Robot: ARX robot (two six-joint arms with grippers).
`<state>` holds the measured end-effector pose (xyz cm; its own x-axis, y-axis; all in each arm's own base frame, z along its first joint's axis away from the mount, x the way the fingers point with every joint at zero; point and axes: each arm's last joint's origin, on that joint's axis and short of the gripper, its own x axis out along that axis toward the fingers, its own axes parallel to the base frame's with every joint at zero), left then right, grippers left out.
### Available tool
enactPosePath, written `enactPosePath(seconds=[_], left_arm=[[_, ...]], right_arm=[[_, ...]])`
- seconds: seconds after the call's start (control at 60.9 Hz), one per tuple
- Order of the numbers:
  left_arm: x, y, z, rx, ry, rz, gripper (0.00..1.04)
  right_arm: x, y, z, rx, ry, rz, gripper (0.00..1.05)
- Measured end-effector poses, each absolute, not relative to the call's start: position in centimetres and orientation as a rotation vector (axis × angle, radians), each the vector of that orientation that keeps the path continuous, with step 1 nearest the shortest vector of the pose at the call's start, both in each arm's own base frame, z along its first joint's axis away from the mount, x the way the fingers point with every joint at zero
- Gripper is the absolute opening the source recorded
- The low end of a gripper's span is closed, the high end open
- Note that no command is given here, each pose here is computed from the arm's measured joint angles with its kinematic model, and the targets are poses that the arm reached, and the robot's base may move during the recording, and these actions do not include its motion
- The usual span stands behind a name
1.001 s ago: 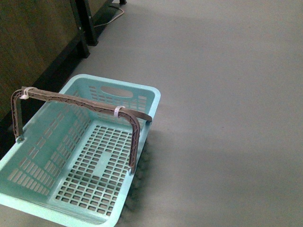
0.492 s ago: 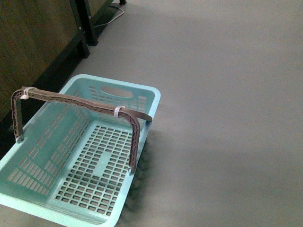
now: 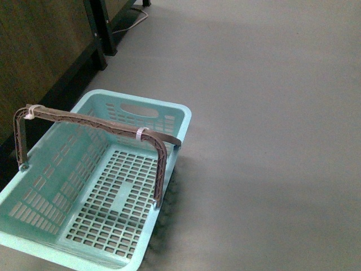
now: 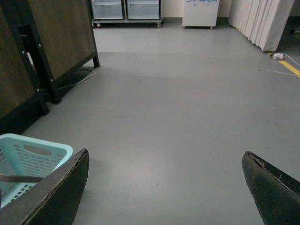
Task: Pick lemon and mango into basket
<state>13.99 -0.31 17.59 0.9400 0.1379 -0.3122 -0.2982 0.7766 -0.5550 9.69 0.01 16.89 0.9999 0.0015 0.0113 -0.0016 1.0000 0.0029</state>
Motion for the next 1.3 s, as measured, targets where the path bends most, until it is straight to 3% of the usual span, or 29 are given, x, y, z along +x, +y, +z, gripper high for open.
enactPosePath(seconds=[0.213,0.607,1.1,1.149,1.297], left_arm=[[20.8,-1.7,15.6,-0.906,0.352,0.200,0.98],[30.9,-8.9,8.5,-0.962,0.633,0.260,0.98],[37.7,-12.5,4.8,-1.056,0.643,0.315,0.98],[38.0,-12.5,4.7,-1.062,0.640,0.315,0.94],[38.6,-12.1,4.0,-1.069,0.658,0.342,0.57]], right_arm=[[9.7,0.0,16.9,0.003,-0.011,0.002,0.96],[9.7,0.0,16.9,0.003,-0.011,0.002,0.96],[9.7,0.0,16.9,0.003,-0.011,0.002,0.96],[9.7,0.0,16.9,0.003,-0.011,0.002,0.96],[9.7,0.0,16.9,0.003,-0.011,0.002,0.96]])
